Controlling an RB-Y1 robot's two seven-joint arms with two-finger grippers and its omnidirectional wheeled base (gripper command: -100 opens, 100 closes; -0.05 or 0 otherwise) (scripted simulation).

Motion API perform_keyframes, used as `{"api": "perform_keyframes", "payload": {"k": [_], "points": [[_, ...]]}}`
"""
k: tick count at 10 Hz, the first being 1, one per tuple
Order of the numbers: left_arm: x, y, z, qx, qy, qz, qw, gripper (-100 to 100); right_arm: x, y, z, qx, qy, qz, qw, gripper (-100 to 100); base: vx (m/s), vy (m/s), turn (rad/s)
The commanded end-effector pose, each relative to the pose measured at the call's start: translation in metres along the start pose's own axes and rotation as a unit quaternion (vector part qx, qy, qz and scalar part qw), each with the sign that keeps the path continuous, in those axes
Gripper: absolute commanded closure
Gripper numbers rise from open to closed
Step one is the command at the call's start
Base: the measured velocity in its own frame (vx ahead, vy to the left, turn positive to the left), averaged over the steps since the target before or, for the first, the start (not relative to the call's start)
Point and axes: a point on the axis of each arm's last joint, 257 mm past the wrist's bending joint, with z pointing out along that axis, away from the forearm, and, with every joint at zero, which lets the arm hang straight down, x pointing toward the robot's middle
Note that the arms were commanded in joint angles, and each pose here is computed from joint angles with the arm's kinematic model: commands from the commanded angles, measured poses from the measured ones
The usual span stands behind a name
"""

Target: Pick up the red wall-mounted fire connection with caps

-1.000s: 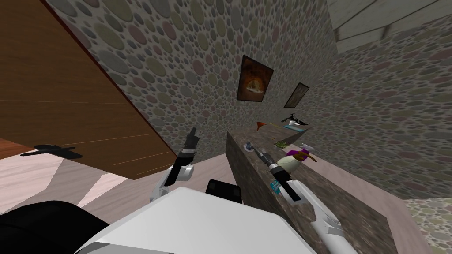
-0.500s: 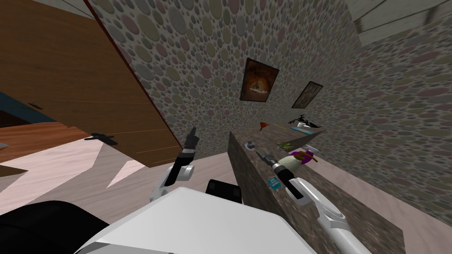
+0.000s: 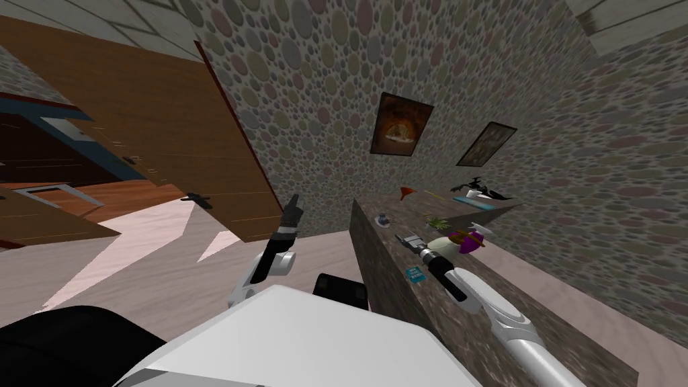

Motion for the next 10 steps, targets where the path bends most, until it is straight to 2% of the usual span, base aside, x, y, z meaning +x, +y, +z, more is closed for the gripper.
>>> {"api": "perform_keyframes", "payload": {"k": [1,2,3,4,5,6,7,8,9,10], "points": [[0.0,0.0,0.0,0.0,0.0,0.0,1.0,0,0.013,-0.022,0.0,0.009,0.027,-0.053,0.9982,-100,-0.091,-0.023,0.23],[0.0,0.0,0.0,0.0,0.0,0.0,1.0,0,0.014,-0.021,-0.001,0.008,0.029,-0.062,0.9976,-100,-0.081,-0.02,0.119],[0.0,0.0,0.0,0.0,0.0,0.0,1.0,0,0.024,-0.039,-0.002,0.014,0.05,-0.102,0.9934,-100,-0.094,-0.029,0.198],[0.0,0.0,0.0,0.0,0.0,0.0,1.0,0,0.025,-0.039,-0.002,0.013,0.053,-0.112,0.9922,-100,-0.08,-0.016,0.11],[0.0,0.0,0.0,0.0,0.0,0.0,1.0,0,0.034,-0.057,-0.004,0.019,0.073,-0.15,0.9857,-100,-0.08,0.004,0.173],[0.0,0.0,0.0,0.0,0.0,0.0,1.0,0,0.035,-0.057,-0.004,0.018,0.076,-0.16,0.984,-100,-0.063,0.001,0.133],[0.0,0.0,0.0,0.0,0.0,0.0,1.0,0,0.043,-0.075,-0.007,0.023,0.096,-0.197,0.9754,-100,-0.073,0.006,0.225],[0.0,0.0,0.0,0.0,0.0,0.0,1.0,0,0.044,-0.075,-0.007,0.022,0.098,-0.206,0.9733,-100,-0.06,0.001,0.105],[0.0,0.0,0.0,0.0,0.0,0.0,1.0,0,0.051,-0.092,-0.011,0.026,0.117,-0.242,0.9627,-100,-0.058,0.011,0.17],[0.0,0.0,0.0,0.0,0.0,0.0,1.0,0,0.052,-0.092,-0.011,0.025,0.119,-0.25,0.9605,-100,-0.051,0.007,0.111]]}}
